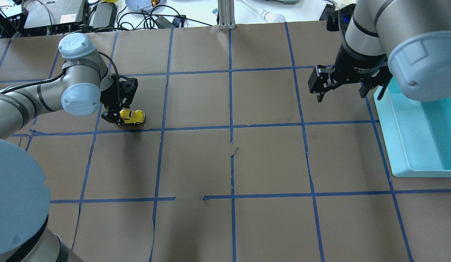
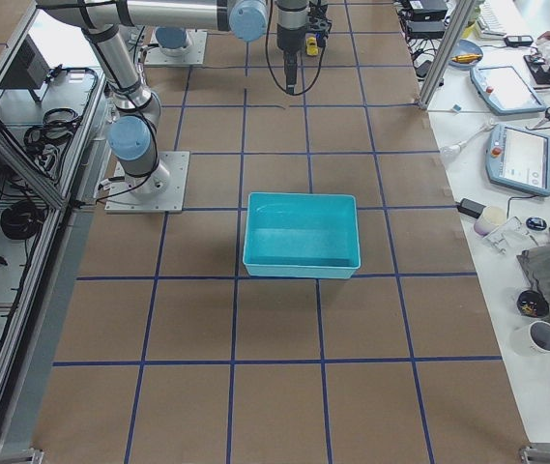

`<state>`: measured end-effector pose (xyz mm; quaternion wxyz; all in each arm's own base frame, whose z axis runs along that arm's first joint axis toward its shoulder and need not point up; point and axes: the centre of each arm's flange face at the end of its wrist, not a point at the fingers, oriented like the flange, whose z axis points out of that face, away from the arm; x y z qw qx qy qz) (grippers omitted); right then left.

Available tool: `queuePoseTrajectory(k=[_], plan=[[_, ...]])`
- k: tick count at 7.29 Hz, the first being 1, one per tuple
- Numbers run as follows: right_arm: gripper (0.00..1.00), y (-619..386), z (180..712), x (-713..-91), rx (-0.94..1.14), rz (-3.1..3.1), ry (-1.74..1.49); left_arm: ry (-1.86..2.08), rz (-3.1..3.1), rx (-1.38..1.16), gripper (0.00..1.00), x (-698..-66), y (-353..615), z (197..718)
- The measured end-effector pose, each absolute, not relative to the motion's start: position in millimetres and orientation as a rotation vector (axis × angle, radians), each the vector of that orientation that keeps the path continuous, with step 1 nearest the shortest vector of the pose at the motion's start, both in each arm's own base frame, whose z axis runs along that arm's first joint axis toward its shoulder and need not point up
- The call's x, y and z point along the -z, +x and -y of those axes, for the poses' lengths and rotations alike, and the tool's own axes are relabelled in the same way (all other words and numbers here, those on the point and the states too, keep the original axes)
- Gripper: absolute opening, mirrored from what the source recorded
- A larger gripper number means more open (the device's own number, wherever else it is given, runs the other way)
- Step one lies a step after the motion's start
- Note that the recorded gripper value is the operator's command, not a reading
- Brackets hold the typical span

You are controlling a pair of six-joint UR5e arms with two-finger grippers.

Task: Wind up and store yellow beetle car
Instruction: 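Close the left gripper on the yellow car's rear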

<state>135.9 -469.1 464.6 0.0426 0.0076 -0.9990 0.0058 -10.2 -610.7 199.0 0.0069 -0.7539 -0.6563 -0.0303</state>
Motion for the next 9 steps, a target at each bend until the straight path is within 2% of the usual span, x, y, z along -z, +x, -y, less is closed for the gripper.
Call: queuePoseTrajectory(k=[2, 3, 4, 5, 9], plan=[[1.0, 135.9, 468.9, -464.5, -0.016, 3.056, 0.022, -2.357, 2.055, 0.088, 0.59, -200.2, -10.7, 609.6], [1.0, 135.8, 468.9, -464.5, -0.015, 3.056, 0.02, -2.356, 2.055, 0.087, 0.34, -200.2, -10.9, 609.5], [1.0, 135.8, 468.9, -464.4, -0.016, 3.056, 0.018, -2.355, 2.055, 0.087, 0.14, -199.9, -10.9, 609.2], [1.0, 135.9, 469.0, -464.5, -0.017, 3.057, 0.018, -2.355, 2.054, 0.086, 0.02, -199.9, -11.0, 609.1], [1.0, 135.2, 469.1, -464.4, -0.015, 3.056, 0.017, -2.358, 2.054, 0.089, 0.0, -199.5, -10.5, 610.0]])
